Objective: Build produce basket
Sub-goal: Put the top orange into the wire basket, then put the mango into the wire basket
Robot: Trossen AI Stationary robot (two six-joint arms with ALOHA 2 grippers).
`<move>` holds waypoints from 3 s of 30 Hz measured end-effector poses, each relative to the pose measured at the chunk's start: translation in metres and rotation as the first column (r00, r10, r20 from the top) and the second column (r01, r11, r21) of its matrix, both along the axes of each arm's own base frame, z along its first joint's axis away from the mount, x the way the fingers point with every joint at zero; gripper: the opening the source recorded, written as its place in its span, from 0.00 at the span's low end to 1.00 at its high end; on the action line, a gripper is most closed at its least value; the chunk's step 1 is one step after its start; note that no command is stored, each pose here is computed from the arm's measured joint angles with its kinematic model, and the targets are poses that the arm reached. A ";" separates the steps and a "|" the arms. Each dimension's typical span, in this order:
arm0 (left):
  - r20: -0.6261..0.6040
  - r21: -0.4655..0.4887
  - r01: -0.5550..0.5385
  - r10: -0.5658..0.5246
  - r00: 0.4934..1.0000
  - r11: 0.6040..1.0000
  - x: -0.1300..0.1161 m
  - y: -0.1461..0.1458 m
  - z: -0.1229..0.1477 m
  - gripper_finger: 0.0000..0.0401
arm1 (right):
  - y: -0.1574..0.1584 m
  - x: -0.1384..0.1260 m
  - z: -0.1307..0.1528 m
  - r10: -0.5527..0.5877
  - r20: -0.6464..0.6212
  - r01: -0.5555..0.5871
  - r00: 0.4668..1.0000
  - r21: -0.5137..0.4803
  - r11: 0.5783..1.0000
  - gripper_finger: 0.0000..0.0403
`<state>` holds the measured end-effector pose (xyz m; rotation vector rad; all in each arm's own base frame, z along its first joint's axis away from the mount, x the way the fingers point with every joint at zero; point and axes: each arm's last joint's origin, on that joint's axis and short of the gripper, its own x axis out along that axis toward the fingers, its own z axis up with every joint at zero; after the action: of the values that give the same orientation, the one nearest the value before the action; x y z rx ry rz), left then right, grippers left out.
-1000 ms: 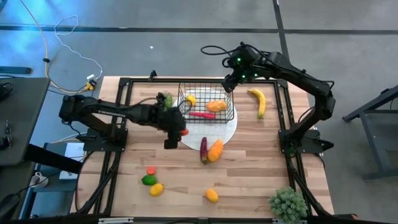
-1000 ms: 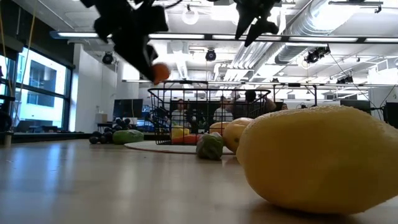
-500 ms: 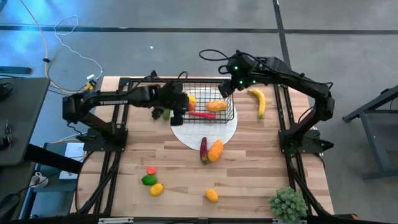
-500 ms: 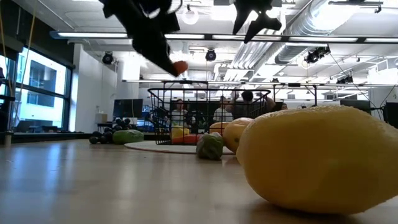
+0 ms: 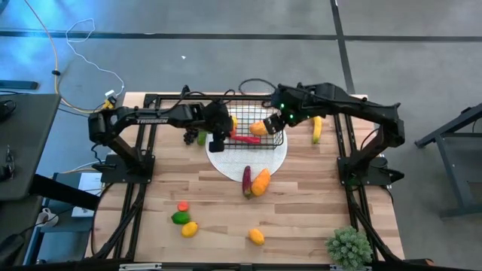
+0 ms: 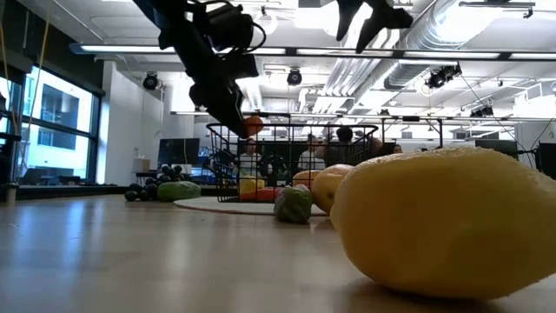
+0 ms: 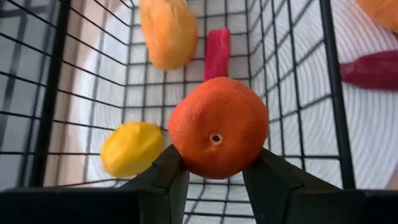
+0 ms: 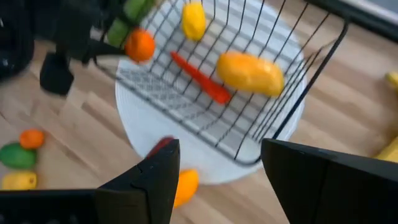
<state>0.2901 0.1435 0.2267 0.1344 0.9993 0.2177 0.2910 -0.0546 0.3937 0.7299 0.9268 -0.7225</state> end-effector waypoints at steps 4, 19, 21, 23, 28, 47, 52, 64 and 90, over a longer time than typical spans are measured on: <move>-0.001 0.000 0.000 0.000 1.000 1.000 0.000 0.000 0.000 0.35 | 0.021 0.002 -0.001 0.033 -0.014 -0.032 0.999 0.021 0.999 0.51; -0.025 0.051 -0.006 0.008 1.000 0.999 0.000 0.001 0.001 0.50 | 0.071 0.003 -0.002 0.100 0.003 -0.100 0.995 0.064 0.993 0.51; -0.017 0.059 -0.010 0.011 1.000 0.998 0.001 0.002 0.004 0.50 | 0.075 0.003 -0.002 0.091 0.005 -0.091 0.996 0.051 0.995 0.51; -0.006 0.064 -0.010 0.010 1.000 0.998 0.002 0.003 0.009 0.50 | 0.078 0.004 -0.003 0.093 0.002 -0.093 0.996 0.039 0.995 0.51; 0.008 0.070 -0.012 0.012 1.000 0.997 0.004 0.003 0.032 0.50 | 0.081 0.008 -0.007 0.102 -0.010 -0.102 0.995 0.036 0.994 0.57; -0.014 -0.051 -0.248 0.248 0.969 0.967 -0.043 -0.019 0.143 0.50 | 0.088 0.007 -0.015 0.635 -0.177 -0.645 0.752 0.002 0.764 0.79; 0.040 -0.115 -0.321 0.328 0.944 0.940 -0.054 -0.031 0.156 0.50 | 0.097 0.006 -0.017 0.799 -0.236 -0.826 0.552 -0.028 0.563 0.79; 0.062 -0.165 -0.334 0.347 0.936 0.928 -0.068 -0.051 0.167 0.50 | 0.126 0.031 -0.041 0.924 -0.378 -0.997 0.062 -0.072 0.038 0.79; 0.008 -0.102 -0.305 0.307 0.952 0.947 -0.070 -0.051 0.164 0.50 | 0.125 0.105 -0.153 0.890 -0.452 -0.989 -0.061 0.144 0.006 0.79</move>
<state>0.2196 0.0920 0.3910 -0.1166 1.0026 0.4517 0.3965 0.0700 0.2412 -0.5137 1.4498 0.4209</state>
